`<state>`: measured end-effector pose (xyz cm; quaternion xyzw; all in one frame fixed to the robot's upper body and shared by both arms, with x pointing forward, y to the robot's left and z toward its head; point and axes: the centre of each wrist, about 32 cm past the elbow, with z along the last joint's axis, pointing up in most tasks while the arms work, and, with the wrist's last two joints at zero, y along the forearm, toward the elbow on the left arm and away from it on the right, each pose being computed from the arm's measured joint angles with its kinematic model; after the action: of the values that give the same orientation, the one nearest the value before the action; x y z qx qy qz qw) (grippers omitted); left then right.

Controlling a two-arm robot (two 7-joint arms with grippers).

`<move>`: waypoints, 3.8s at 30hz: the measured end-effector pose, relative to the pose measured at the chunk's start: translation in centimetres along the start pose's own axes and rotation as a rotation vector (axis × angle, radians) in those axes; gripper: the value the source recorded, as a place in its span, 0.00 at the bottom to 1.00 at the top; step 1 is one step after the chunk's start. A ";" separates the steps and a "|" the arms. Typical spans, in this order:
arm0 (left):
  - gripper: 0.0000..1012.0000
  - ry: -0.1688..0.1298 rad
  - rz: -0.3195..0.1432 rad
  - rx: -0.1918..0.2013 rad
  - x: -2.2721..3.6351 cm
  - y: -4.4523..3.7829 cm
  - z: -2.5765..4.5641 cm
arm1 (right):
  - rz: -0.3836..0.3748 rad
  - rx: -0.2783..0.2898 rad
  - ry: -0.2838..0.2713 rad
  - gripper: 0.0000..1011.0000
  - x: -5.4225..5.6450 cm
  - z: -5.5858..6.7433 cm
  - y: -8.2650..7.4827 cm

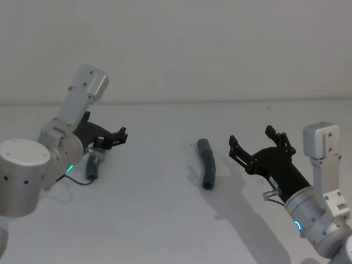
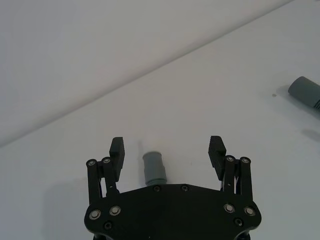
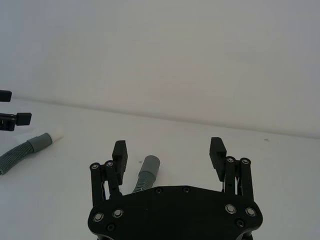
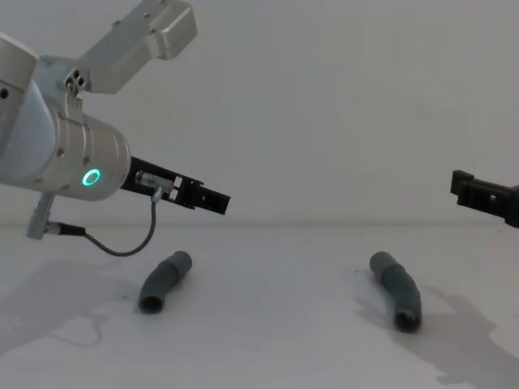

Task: Use both hands to pick up one end of the pipe from the table, align the ends, and insert them.

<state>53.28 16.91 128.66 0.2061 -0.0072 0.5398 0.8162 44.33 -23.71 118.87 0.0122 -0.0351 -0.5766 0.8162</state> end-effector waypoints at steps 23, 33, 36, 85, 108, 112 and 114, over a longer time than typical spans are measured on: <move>0.99 0.137 0.066 0.082 -1.00 0.13 -1.86 | 0.000 0.000 0.000 0.99 0.0 0.0 0.0; 0.99 0.182 0.075 0.093 -0.56 -0.15 -2.73 | 0.000 0.000 0.000 0.99 0.0 0.0 0.0; 0.99 0.192 0.074 0.099 -0.44 -0.26 -2.96 | 0.000 0.000 0.000 0.99 0.0 0.0 0.0; 0.99 0.212 0.037 0.173 -0.13 -2.86 -5.36 | 0.000 0.000 0.000 0.99 0.0 0.0 0.0; 0.87 0.222 0.034 0.176 -0.17 -3.19 -5.63 | 0.000 0.000 0.000 0.99 0.0 0.0 0.0; 0.85 0.222 0.034 0.177 -0.17 -3.21 -5.65 | 0.000 0.000 0.000 0.99 0.0 0.0 0.0; 0.83 0.222 0.034 0.178 -0.17 -3.21 -5.66 | 0.000 0.000 0.000 0.99 0.0 0.0 0.0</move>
<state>54.86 17.64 122.38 0.2162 0.1276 0.5715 0.7812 44.33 -23.71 118.87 0.0122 -0.0351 -0.5766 0.8162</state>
